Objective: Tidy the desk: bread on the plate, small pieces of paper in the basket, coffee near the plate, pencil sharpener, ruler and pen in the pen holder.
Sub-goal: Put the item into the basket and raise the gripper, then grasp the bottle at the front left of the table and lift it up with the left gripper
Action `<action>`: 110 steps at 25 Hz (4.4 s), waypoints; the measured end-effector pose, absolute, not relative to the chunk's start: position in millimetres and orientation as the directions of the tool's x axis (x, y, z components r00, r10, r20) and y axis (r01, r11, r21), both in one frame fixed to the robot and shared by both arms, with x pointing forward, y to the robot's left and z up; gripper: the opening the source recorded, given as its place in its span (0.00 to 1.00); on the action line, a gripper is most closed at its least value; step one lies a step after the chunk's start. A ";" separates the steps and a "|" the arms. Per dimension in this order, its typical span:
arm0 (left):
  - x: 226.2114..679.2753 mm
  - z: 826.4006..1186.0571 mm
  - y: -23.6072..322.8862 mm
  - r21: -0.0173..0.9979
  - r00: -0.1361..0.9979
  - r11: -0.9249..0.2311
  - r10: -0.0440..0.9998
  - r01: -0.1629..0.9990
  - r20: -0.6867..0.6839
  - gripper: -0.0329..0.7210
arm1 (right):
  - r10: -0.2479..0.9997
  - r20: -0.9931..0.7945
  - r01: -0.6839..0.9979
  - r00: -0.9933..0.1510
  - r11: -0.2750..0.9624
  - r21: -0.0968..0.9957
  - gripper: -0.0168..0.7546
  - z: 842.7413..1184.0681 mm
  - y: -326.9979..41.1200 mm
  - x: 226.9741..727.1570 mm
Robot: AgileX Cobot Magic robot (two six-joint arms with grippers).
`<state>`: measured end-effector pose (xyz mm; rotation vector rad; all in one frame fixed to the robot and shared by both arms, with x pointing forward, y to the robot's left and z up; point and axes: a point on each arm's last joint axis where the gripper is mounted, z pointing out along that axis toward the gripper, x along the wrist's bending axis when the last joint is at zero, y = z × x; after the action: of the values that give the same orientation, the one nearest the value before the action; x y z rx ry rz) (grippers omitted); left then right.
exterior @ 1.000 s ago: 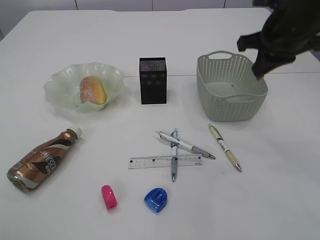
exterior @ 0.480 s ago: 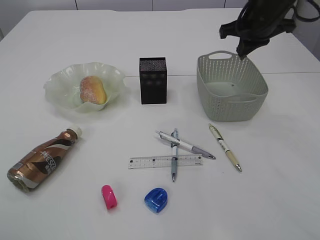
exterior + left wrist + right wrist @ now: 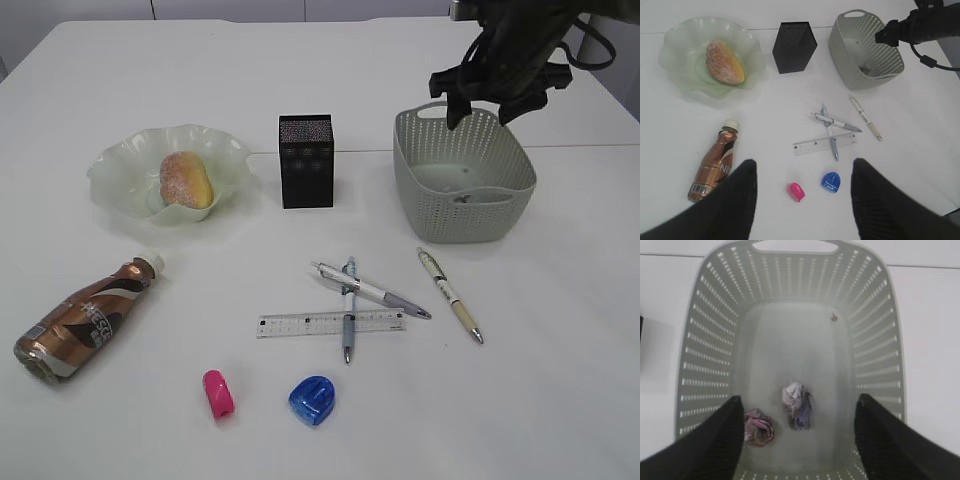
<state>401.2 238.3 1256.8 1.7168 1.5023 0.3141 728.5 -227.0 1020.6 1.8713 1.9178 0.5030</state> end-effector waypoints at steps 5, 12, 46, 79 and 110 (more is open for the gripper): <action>401.1 1256.9 238.1 0.703 0.260 0.042 0.912 0.710 -0.317 0.62 | 0.999 -0.045 0.860 -0.010 0.032 0.509 0.76 1019.7 -227.5 727.1; 401.6 1256.6 239.5 0.706 0.253 0.039 0.918 0.708 -0.304 0.62 | 1.000 -0.006 0.930 0.017 -0.013 0.366 0.65 1048.1 -228.2 697.4; 586.3 1010.8 206.2 0.042 0.288 -0.288 0.958 0.957 0.009 0.80 | 0.986 0.153 0.900 -0.066 -0.007 0.435 0.63 1150.4 -256.2 439.8; 628.1 900.5 184.7 -0.135 0.399 -0.385 0.910 0.913 0.108 0.80 | 0.987 0.144 0.872 -0.075 -0.005 0.490 0.63 1159.1 -261.5 415.5; 601.5 1045.0 206.2 0.243 0.260 -0.245 0.965 0.939 -0.031 0.43 | 0.990 0.122 0.871 -0.072 0.003 0.492 0.63 1158.9 -263.4 415.5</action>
<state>601.5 206.2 1045.0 2.3163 1.7819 0.1824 415.5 -263.4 1158.9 1.9410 2.0213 0.6606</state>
